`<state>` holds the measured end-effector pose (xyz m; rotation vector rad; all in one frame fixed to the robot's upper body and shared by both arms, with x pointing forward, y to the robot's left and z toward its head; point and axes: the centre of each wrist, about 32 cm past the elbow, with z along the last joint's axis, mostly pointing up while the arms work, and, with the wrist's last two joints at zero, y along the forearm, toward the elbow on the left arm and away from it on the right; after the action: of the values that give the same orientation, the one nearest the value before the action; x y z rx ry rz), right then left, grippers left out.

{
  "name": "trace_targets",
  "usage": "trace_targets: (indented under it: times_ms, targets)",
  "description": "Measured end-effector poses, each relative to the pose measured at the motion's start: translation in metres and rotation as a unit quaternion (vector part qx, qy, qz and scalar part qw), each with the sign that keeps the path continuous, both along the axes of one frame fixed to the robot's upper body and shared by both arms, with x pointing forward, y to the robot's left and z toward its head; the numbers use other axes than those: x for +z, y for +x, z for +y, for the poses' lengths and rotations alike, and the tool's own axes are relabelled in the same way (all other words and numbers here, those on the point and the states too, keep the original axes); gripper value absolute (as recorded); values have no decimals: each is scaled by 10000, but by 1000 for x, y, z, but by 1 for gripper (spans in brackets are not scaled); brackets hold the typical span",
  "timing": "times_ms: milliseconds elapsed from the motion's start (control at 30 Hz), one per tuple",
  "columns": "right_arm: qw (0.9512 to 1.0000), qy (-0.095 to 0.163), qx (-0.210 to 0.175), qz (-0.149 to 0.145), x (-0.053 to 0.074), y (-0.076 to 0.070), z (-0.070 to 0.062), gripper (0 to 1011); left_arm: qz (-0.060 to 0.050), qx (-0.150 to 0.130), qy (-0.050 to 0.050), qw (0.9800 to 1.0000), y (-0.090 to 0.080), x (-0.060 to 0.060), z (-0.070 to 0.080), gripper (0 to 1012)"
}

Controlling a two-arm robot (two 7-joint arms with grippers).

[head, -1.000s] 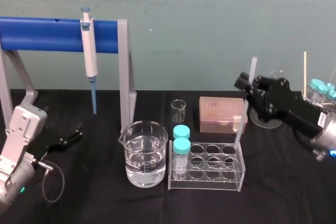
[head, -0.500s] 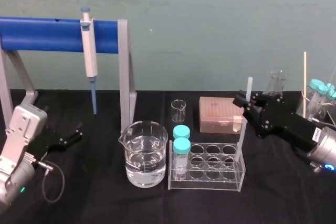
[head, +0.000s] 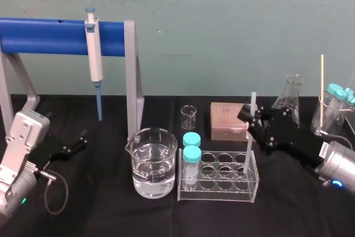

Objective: Pick up the stirring rod with one hand, then place it down.

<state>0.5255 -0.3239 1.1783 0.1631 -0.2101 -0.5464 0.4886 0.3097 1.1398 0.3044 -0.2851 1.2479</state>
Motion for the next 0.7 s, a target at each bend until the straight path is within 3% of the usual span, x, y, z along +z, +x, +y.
trace_targets:
  times_ms: [233,700]
  targets:
    - [9998,-184,-10,-75,-10,0,3,71,0,0,0,10000,0,0,0,1000]
    - [9995,-220,-189,107,-33,1,6,71,0,0,0,10000,0,0,0,1000]
